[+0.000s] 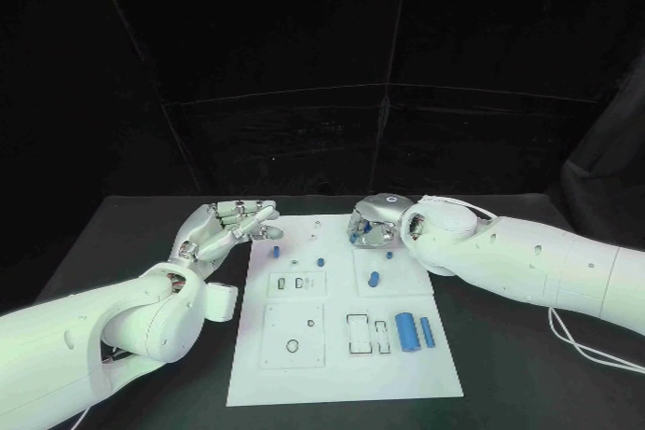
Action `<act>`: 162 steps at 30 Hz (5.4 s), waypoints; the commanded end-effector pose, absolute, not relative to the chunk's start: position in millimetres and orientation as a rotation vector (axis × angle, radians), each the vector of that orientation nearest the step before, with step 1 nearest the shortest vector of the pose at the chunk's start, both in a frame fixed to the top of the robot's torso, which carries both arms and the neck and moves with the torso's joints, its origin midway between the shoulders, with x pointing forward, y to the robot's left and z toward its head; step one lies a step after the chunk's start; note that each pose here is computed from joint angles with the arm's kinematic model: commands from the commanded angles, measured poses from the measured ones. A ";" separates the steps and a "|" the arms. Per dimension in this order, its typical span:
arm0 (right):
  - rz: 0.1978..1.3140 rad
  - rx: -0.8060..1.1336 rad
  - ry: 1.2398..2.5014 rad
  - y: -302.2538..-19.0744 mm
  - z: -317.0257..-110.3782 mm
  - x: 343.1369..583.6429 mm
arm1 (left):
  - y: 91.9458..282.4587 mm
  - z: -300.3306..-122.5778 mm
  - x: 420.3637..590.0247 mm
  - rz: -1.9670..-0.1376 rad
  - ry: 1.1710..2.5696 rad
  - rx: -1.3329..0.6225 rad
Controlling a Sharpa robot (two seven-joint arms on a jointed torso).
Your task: Assemble the parts on the task board
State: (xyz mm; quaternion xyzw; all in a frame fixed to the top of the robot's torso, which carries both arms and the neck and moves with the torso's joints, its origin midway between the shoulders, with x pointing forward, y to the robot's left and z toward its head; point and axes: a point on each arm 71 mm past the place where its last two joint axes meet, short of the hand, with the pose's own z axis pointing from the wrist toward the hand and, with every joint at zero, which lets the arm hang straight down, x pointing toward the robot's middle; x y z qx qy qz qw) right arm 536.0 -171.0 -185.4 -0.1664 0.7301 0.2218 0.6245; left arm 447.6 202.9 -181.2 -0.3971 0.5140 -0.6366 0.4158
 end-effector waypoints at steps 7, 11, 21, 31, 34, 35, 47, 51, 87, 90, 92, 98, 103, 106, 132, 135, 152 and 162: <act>0.594 -0.239 1.508 -163.4 -162.3 544.1 | 202.4 -179.0 448.0 -1.613 1.299 -0.987; 0.589 -0.226 1.494 -156.1 -160.4 549.5 | 201.5 -178.9 447.9 -1.616 1.301 -0.987; 0.589 -0.242 1.522 -132.7 -163.6 561.4 | 199.7 -178.9 448.0 -1.621 1.305 -0.987; 0.573 -0.281 1.592 -114.7 -169.8 566.2 | 198.6 -177.0 448.5 -1.625 1.307 -0.984; 0.564 -0.290 1.603 -112.2 -171.1 567.2 | 198.7 -176.9 448.9 -1.624 1.307 -0.983; 0.560 -0.293 1.606 -111.6 -171.4 567.6 | 198.8 -176.9 449.0 -1.624 1.307 -0.983; 0.524 -0.304 1.612 -106.3 -173.6 571.8 | 198.0 -176.3 449.3 -1.627 1.308 -0.982; 0.510 -0.306 1.614 -104.1 -174.2 572.9 | 197.8 -176.2 449.3 -1.627 1.309 -0.982; 0.569 -0.130 1.563 -160.1 -162.7 558.7 | 201.4 -175.4 450.2 -1.626 1.319 -0.986; 0.573 -0.053 1.621 -185.2 -163.6 553.0 | 202.6 -175.4 450.3 -1.624 1.318 -0.987; 0.566 -0.017 1.653 -198.8 -164.6 550.5 | 203.0 -175.5 450.4 -1.624 1.318 -0.987; 0.509 0.030 1.728 -228.8 -168.2 548.8 | 203.1 -175.8 451.1 -1.625 1.320 -0.987; 0.466 0.013 1.754 -236.6 -170.0 549.8 | 202.3 -176.3 451.8 -1.628 1.323 -0.987; 0.451 -0.005 1.766 -235.4 -171.3 551.0 | 202.3 -176.7 452.4 -1.627 1.324 -0.987; 0.381 -0.079 1.772 -219.3 -175.6 560.8 | 202.5 -177.7 453.8 -1.627 1.331 -0.990; 0.377 -0.089 1.772 -216.9 -175.9 561.4 | 202.4 -177.7 453.9 -1.628 1.332 -0.990; 0.340 -0.133 1.760 -214.5 -175.8 562.0 | 203.0 -178.1 453.8 -1.627 1.337 -0.993; 0.410 -0.134 1.660 -207.5 -167.6 559.2 | 203.7 -178.1 453.8 -1.626 1.338 -0.994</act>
